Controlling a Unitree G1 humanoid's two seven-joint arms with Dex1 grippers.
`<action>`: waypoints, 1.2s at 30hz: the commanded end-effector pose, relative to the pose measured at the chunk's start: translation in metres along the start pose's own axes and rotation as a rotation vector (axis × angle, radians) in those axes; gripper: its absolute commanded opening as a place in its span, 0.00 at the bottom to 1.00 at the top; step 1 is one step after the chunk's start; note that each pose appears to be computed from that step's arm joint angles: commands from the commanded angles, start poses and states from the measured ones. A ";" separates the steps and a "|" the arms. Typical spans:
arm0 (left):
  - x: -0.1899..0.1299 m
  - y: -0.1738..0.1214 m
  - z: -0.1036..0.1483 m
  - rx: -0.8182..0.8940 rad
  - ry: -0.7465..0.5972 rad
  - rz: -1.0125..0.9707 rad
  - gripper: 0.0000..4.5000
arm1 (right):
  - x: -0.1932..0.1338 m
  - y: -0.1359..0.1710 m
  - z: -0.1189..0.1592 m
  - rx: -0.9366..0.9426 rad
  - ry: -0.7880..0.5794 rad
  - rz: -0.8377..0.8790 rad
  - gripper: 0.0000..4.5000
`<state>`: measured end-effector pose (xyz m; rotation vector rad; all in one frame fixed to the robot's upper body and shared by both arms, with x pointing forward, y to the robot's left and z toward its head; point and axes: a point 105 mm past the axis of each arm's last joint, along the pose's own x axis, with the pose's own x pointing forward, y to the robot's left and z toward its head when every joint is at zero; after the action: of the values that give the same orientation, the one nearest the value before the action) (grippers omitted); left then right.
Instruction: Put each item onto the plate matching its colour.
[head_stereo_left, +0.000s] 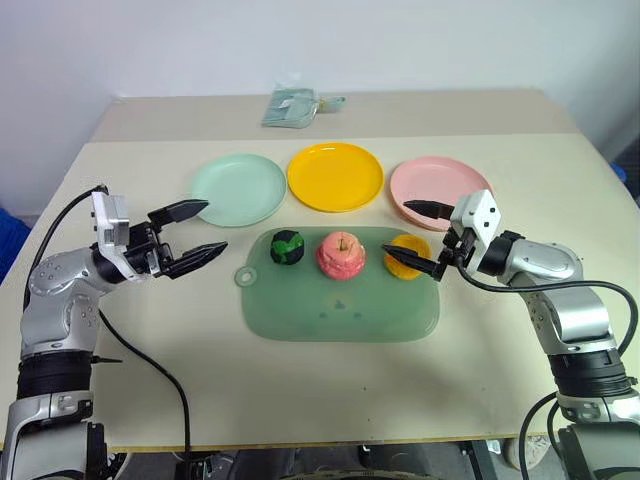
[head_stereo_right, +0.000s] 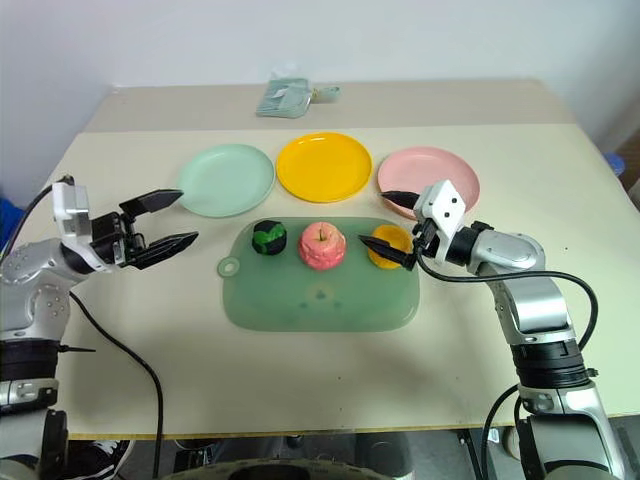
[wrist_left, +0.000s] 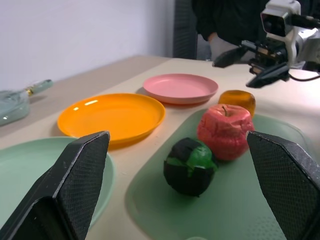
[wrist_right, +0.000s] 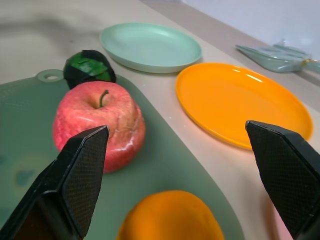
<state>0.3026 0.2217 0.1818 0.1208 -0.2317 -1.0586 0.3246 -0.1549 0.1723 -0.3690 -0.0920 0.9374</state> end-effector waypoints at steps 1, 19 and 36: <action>-0.004 0.002 0.015 0.044 -0.027 0.022 1.00 | 0.000 -0.006 0.010 -0.039 -0.036 -0.008 0.99; 0.019 -0.005 0.014 0.017 -0.052 0.008 1.00 | -0.007 -0.003 0.003 -0.034 -0.012 0.015 0.99; 0.067 0.002 -0.022 -0.039 0.068 -0.130 1.00 | -0.008 0.023 0.050 0.091 -0.101 0.136 0.99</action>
<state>0.3384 0.1665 0.1685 0.1140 -0.1408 -1.1790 0.2975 -0.1386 0.1944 -0.2264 -0.0628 1.0731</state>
